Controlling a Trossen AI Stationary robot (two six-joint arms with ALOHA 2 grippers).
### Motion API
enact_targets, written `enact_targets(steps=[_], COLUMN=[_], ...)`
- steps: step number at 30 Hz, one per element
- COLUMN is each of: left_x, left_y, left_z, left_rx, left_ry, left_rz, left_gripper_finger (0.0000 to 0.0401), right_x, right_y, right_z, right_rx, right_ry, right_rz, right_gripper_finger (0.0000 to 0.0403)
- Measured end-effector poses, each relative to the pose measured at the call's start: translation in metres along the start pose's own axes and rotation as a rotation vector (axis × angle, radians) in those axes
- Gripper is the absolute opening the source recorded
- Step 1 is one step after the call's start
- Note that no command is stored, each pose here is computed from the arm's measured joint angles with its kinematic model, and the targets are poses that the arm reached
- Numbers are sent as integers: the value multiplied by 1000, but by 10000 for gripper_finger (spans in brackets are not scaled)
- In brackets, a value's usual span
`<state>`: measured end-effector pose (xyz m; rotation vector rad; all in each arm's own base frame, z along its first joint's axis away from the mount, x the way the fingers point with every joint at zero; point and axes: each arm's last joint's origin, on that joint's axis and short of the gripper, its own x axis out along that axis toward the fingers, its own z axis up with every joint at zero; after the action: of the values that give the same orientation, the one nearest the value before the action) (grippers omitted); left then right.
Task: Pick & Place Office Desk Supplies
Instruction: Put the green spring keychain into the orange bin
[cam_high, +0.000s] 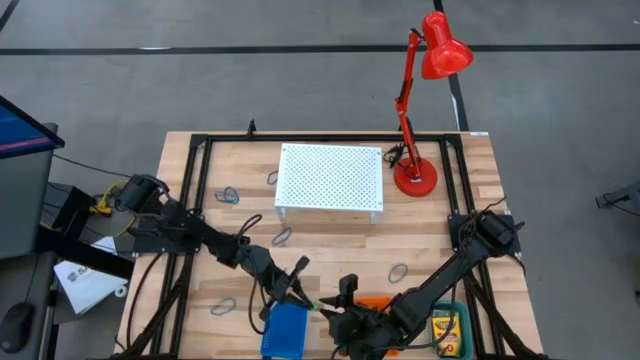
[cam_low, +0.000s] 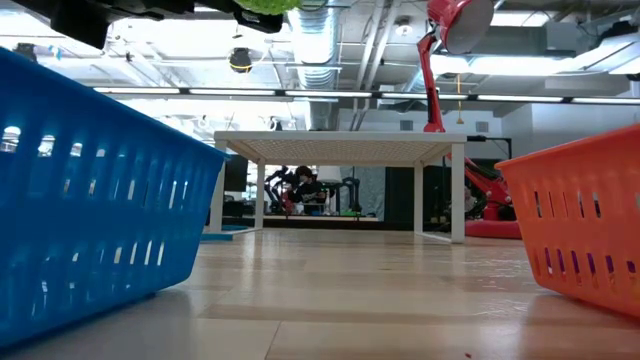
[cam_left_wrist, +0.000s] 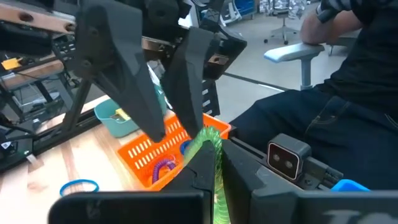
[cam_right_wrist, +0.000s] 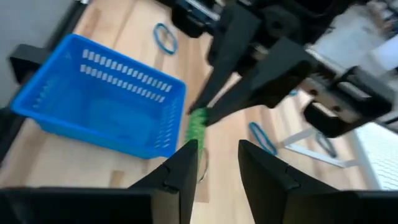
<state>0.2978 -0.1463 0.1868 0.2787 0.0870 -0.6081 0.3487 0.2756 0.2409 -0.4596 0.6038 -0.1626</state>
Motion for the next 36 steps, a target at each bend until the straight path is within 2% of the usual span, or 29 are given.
enact_targets(steps=[11, 26, 29, 34, 36], left_x=[0, 0, 0, 0, 0], left_y=[0, 0, 0, -1, -1], left_z=[0, 1, 1, 1, 1], left_rx=[4, 4, 4, 5, 5], left_ry=[-1, -4, -5, -6, -7], left_rz=[6, 5, 4, -1, 0], left_gripper_finger=[4, 4, 4, 4, 7], right_x=[3, 9, 8, 8, 8], right_y=[-1, -6, -6, -6, -6], right_z=[4, 3, 1, 0, 0], right_rx=[58, 64, 66, 60, 61], right_ry=[-14, 8, 19, 34, 33], right_rz=[68, 63, 62, 61, 59], right_gripper_finger=[113, 109, 88, 17, 12])
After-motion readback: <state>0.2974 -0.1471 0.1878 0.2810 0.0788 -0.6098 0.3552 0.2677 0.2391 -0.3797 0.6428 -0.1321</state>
